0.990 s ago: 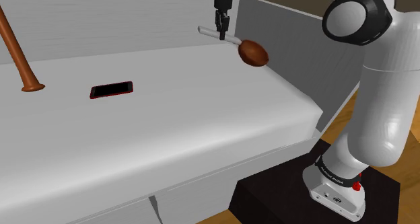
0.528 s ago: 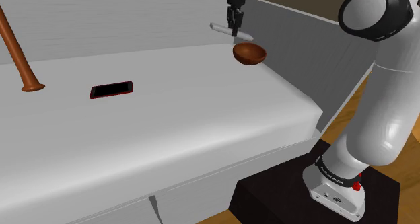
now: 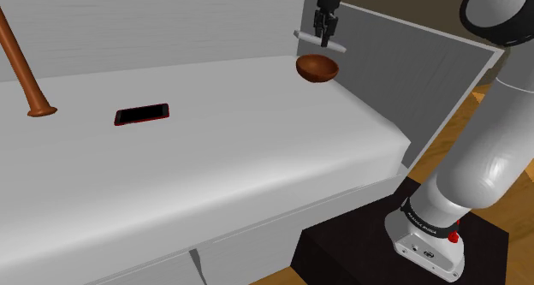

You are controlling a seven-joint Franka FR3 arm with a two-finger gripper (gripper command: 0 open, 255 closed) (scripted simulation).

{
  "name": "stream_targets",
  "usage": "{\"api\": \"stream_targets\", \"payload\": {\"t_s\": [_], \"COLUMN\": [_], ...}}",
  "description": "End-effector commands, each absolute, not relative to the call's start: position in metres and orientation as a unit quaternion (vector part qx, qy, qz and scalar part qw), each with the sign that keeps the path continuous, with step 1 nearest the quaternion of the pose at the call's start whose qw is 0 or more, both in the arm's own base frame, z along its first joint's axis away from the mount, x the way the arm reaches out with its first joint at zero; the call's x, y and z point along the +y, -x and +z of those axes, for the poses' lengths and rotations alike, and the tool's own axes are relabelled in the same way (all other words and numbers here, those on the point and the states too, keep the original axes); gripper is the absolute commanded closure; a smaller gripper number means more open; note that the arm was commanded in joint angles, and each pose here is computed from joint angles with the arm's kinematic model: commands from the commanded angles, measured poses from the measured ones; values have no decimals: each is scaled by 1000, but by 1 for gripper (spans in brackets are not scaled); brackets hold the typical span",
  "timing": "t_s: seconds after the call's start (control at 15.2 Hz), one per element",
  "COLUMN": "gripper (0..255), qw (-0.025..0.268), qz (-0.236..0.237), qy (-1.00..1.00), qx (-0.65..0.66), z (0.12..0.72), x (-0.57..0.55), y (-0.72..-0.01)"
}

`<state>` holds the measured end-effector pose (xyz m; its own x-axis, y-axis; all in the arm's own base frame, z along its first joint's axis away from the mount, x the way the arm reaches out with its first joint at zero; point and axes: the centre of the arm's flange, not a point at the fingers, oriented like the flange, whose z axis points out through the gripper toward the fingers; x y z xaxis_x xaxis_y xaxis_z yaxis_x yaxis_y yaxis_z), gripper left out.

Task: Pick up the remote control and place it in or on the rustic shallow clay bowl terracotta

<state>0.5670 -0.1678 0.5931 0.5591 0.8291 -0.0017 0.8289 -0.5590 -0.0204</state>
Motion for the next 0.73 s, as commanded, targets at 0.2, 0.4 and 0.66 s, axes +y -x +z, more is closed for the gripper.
{"api": "stream_targets", "payload": {"t_s": [0.2,0.4,0.66], "gripper": [255,255,255], "qw": [9,9,9], "qz": [5,5,5], "qy": [883,883,883], "qx": [-470,-470,-470], "z": [597,587,566], "x": [-223,-229,-229], "y": [-530,-526,-526]}}
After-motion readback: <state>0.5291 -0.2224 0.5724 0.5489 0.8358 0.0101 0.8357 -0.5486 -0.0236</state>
